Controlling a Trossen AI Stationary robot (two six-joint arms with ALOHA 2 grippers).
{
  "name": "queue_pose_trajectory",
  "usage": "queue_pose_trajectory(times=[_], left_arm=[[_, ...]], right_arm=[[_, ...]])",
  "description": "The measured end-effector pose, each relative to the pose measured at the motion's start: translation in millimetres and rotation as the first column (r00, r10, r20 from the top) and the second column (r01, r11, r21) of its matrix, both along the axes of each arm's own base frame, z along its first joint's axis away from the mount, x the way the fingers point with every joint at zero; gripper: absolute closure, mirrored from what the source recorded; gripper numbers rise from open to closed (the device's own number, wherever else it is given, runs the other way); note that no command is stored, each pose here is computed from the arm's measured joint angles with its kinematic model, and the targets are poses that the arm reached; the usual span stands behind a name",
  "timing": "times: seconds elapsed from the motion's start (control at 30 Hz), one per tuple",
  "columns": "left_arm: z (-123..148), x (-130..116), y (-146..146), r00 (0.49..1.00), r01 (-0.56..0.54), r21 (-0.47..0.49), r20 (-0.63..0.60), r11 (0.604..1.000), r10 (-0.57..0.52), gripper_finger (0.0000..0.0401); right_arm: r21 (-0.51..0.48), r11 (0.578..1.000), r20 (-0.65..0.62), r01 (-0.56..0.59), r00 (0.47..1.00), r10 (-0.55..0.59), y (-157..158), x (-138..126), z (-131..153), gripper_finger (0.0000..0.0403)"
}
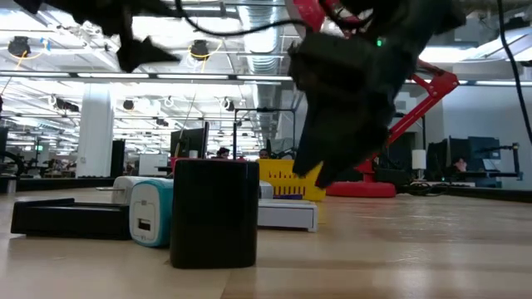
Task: Pick & Place Office items
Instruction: Put the blue digital timer into the yellow basket
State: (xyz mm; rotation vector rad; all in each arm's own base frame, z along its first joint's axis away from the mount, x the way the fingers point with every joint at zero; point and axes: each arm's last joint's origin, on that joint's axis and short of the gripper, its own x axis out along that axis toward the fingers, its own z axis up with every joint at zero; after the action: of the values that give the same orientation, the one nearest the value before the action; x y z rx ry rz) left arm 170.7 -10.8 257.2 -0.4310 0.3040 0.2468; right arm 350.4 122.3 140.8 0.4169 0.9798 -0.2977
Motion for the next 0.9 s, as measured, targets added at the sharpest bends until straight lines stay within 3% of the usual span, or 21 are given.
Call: queue_pose_trajectory(times=[0.13,0.57,0.9], left_arm=[[-8,-1,0,0.997,-0.001,0.000,-0.082,1.000,0.001,0.0051],[-5,0,-1,0.999,-0.004,-0.027,-0.048,1.000,0.002,0.0051],[-2,1,-1,1.000,0.001,-0.032,-0.014,0.999,-0.001,0.0051]], right_arm=[[-0.030,0.999,-0.009,0.023,1.000,-0.024,1,4,-17,0.0101],[-0.082,0.995,0.058,0.063,0.997,-0.058,4,11,-26,0.0105],[-0.181,0.984,0.044,0.006,0.999,0.002,-2,12,-28,0.0189]])
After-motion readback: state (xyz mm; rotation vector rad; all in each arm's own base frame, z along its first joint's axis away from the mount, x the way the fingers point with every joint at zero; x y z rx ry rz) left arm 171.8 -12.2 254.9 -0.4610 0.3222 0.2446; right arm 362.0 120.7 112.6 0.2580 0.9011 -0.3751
